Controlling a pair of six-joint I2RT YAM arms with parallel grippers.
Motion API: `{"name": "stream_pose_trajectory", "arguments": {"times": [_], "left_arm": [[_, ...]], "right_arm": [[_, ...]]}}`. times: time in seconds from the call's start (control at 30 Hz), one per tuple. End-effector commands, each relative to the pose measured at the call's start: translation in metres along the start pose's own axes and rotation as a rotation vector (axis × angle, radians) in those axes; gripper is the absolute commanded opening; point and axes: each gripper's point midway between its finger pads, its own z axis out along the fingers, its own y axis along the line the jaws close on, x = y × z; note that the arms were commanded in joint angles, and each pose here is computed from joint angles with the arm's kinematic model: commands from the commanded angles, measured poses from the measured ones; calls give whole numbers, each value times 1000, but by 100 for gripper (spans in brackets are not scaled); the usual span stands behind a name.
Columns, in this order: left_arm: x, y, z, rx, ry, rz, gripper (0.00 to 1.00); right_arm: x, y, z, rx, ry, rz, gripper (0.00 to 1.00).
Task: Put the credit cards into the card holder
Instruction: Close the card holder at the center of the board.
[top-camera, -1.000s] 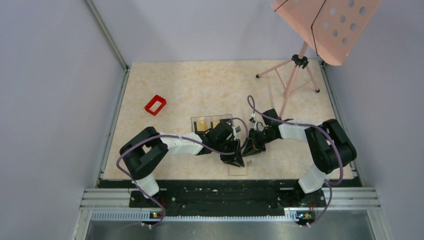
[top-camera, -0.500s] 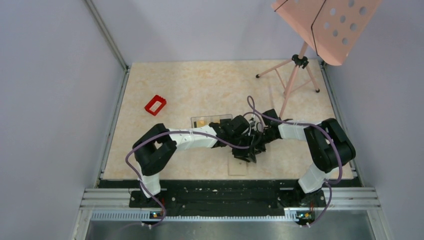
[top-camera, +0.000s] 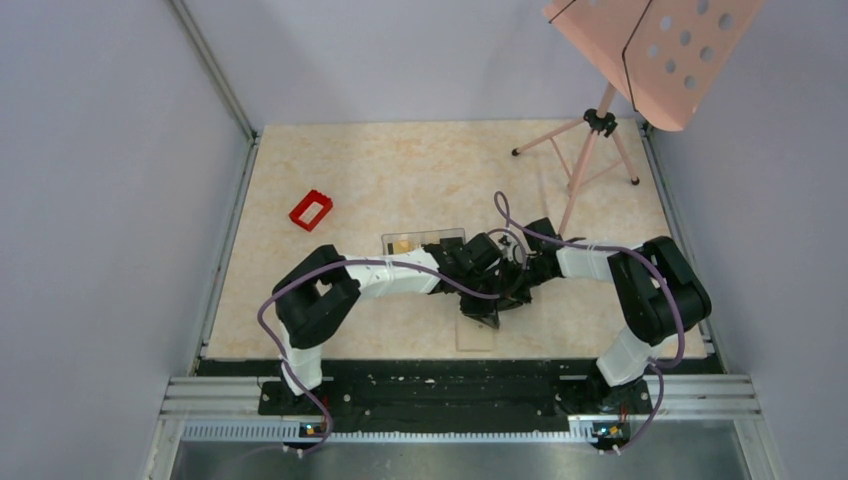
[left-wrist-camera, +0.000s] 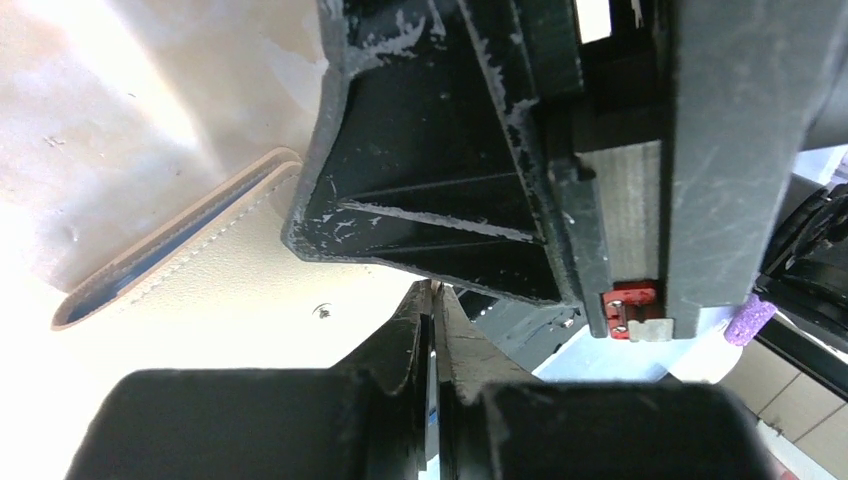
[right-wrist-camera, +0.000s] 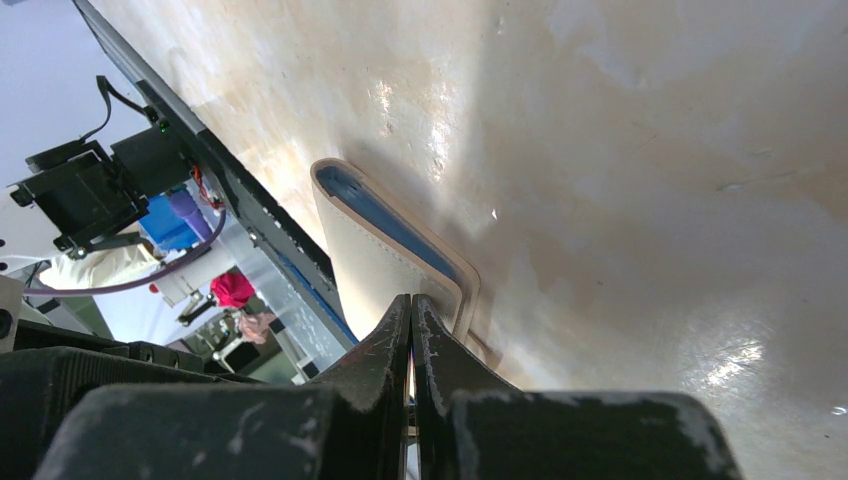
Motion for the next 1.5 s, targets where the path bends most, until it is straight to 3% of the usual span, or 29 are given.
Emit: {"name": "stream_pose_trajectory", "arguments": {"times": [0.0, 0.67, 1.47], "left_arm": [[-4, -4, -9, -5, -35, 20, 2], [8, 18, -27, -3, -108, -69, 0], [12, 39, -20, -17, -83, -146, 0]], "right_arm": [[-4, 2, -1, 15, -19, -33, 0], [-7, 11, -7, 2, -33, -60, 0], [5, 29, -16, -95, -32, -131, 0]]}}
